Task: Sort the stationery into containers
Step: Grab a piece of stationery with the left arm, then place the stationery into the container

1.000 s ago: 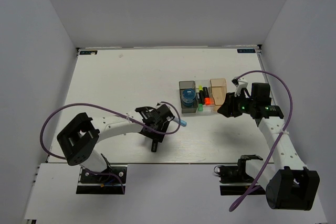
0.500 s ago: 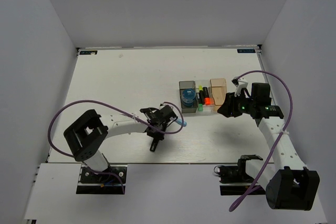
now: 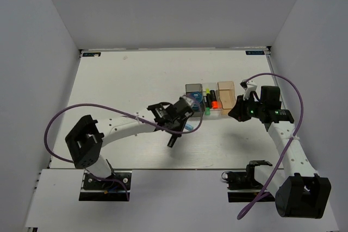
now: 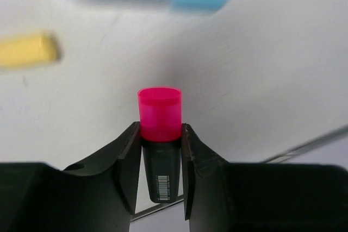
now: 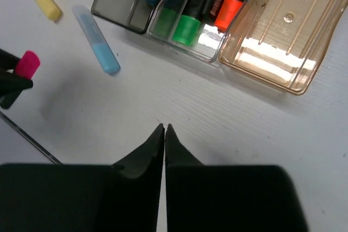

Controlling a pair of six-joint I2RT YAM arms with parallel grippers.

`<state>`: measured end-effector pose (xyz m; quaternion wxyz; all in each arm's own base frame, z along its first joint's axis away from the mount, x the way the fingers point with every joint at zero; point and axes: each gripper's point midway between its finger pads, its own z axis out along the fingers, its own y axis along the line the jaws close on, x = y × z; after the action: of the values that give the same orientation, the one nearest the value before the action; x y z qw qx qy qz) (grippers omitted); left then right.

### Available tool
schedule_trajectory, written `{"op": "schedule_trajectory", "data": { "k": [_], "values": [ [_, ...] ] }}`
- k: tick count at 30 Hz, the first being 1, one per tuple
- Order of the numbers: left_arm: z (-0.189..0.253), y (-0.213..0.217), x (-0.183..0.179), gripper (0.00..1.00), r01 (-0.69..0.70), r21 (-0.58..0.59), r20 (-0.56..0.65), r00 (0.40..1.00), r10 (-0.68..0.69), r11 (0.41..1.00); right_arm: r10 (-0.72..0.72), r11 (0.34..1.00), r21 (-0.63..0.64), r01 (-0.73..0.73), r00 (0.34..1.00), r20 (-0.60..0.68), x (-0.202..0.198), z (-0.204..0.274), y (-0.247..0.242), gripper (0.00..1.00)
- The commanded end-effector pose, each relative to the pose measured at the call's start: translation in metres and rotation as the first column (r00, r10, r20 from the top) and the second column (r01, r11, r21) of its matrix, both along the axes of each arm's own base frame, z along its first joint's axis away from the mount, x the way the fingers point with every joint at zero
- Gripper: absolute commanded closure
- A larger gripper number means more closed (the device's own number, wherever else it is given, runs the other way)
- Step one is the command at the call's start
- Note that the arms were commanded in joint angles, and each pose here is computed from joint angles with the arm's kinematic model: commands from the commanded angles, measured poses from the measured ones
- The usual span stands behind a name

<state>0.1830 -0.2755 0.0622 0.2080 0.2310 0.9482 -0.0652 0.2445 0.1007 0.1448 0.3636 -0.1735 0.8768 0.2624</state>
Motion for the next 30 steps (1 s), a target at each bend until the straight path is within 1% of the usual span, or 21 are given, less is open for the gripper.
{"op": "schedule_trajectory", "data": {
  "k": [1,2,3,4,5,6,8,9,10,11,13,14,15,17,18,19,21,26,27,29,30],
  "values": [
    [0.089,-0.056,0.022,1.0,0.094,-0.223,0.129,0.989,-0.066,0.97,-0.005,1.0,-0.005,0.005,0.999,0.053,0.006,0.015,-0.001,1.0],
    [0.089,-0.061,0.028,1.0,0.089,-0.23,0.123,0.99,-0.062,0.969,-0.022,1.0,-0.012,0.023,0.998,0.059,0.009,0.016,-0.004,0.98],
    [0.111,-0.082,0.04,1.0,0.105,-0.299,0.135,0.989,-0.066,0.948,-0.025,1.0,-0.015,0.026,0.998,0.059,0.009,0.015,-0.005,0.83],
    [0.114,-0.089,0.044,1.0,0.105,-0.316,0.131,0.989,-0.066,0.943,-0.024,1.0,-0.015,0.025,0.998,0.061,0.009,0.016,-0.004,0.47],
    [0.098,-0.095,0.055,1.0,0.086,-0.304,0.107,0.993,-0.056,0.949,-0.027,0.999,-0.016,0.028,0.997,0.066,0.01,0.017,-0.005,0.42],
    [0.122,-0.115,0.069,1.0,0.094,-0.389,0.134,0.99,-0.045,0.916,-0.033,0.999,-0.019,0.034,0.997,0.066,0.009,0.016,-0.006,0.42],
    [0.114,-0.126,0.088,1.0,0.057,-0.416,0.107,0.994,-0.013,0.908,-0.031,0.999,-0.02,0.033,0.996,0.08,0.01,0.018,-0.005,0.78],
    [0.122,-0.143,0.103,1.0,0.044,-0.46,0.121,0.993,0.013,0.887,-0.042,0.999,-0.022,0.044,0.995,0.086,0.011,0.017,-0.007,0.92],
    [0.125,-0.149,0.113,1.0,0.031,-0.5,0.112,0.993,0.029,0.866,-0.051,0.998,-0.025,0.054,0.995,0.09,0.012,0.018,-0.008,1.0],
    [0.105,-0.16,0.122,1.0,0.018,-0.495,0.093,0.995,0.032,0.869,-0.054,0.998,-0.03,0.057,0.994,0.09,0.011,0.017,-0.009,1.0],
    [0.126,-0.177,0.143,1.0,0.005,-0.563,0.112,0.991,0.07,0.826,-0.062,0.997,-0.032,0.066,0.994,0.095,0.012,0.018,-0.01,1.0],
    [0.11,-0.188,0.153,1.0,-0.012,-0.557,0.096,0.992,0.079,0.831,-0.064,0.997,-0.033,0.067,0.994,0.094,0.013,0.018,-0.01,1.0],
    [0.122,-0.195,0.162,1.0,-0.009,-0.581,0.111,0.99,0.09,0.814,-0.064,0.997,-0.031,0.067,0.994,0.092,0.013,0.018,-0.01,1.0],
    [0.11,-0.206,0.179,1.0,-0.033,-0.592,0.096,0.989,0.111,0.806,-0.061,0.997,-0.03,0.064,0.994,0.096,0.012,0.019,-0.009,1.0],
    [0.118,-0.212,0.185,1.0,-0.026,-0.61,0.107,0.988,0.115,0.792,-0.061,0.998,-0.028,0.063,0.994,0.091,0.012,0.017,-0.009,1.0],
    [0.104,-0.214,0.191,1.0,-0.046,-0.601,0.091,0.988,0.126,0.798,-0.058,0.998,-0.027,0.061,0.994,0.092,0.012,0.018,-0.009,1.0],
    [0.111,-0.219,0.199,1.0,-0.046,-0.633,0.094,0.986,0.135,0.773,-0.06,0.998,-0.026,0.062,0.994,0.095,0.012,0.019,-0.009,1.0],
    [0.096,-0.209,0.217,1.0,-0.108,-0.628,0.074,0.977,0.198,0.77,-0.054,0.998,-0.022,0.056,0.993,0.101,0.011,0.021,-0.008,1.0],
    [0.092,-0.206,0.218,0.98,-0.118,-0.623,0.069,0.976,0.205,0.773,-0.055,0.998,-0.023,0.058,0.993,0.101,0.011,0.021,-0.008,1.0],
    [0.085,-0.201,0.223,0.89,-0.139,-0.619,0.066,0.971,0.228,0.773,-0.053,0.998,-0.018,0.055,0.994,0.1,0.012,0.021,-0.008,1.0],
    [0.083,-0.199,0.226,0.79,-0.145,-0.619,0.064,0.97,0.233,0.772,-0.051,0.998,-0.018,0.053,0.994,0.095,0.011,0.019,-0.007,0.9]
  ]
}}
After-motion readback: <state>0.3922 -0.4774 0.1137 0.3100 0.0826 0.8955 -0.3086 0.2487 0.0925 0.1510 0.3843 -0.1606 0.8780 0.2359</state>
